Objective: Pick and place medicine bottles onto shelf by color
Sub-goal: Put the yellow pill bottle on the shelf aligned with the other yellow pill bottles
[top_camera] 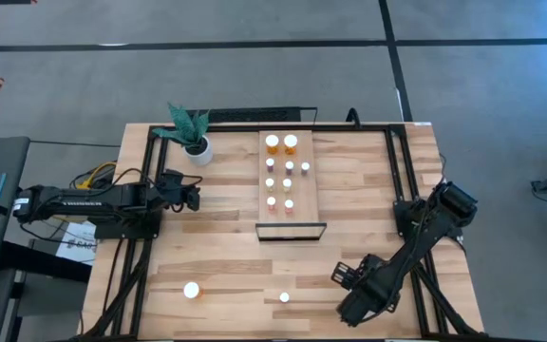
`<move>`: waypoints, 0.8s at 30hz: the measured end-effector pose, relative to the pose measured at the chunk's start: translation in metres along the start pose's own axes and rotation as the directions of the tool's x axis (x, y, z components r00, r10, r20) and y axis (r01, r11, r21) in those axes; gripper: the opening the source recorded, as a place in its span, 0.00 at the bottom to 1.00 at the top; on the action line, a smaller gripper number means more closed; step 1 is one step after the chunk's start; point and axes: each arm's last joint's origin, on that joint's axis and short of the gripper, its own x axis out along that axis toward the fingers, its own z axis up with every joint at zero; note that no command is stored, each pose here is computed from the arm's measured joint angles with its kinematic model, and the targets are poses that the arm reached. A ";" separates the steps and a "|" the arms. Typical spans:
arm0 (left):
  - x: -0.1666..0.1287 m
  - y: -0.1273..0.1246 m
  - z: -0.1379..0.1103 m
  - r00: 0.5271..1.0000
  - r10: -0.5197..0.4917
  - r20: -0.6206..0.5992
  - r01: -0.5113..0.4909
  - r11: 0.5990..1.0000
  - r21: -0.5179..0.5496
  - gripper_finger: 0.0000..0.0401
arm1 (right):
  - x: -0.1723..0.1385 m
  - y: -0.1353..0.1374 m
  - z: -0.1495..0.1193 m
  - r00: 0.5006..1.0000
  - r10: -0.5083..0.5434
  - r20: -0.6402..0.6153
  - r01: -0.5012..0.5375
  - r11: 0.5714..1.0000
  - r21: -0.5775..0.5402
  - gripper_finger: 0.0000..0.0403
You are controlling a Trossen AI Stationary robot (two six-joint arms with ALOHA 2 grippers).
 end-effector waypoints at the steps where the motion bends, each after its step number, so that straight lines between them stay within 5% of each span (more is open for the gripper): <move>1: 0.000 0.000 0.000 1.000 0.000 0.000 0.000 1.000 0.000 0.23 | 0.000 0.000 0.000 1.000 0.004 0.003 -0.004 1.000 -0.001 0.65; 24: 0.000 0.000 0.000 1.000 0.001 0.001 -0.001 1.000 0.000 0.23 | 0.024 0.006 0.006 0.997 0.077 0.002 -0.076 0.993 -0.091 0.61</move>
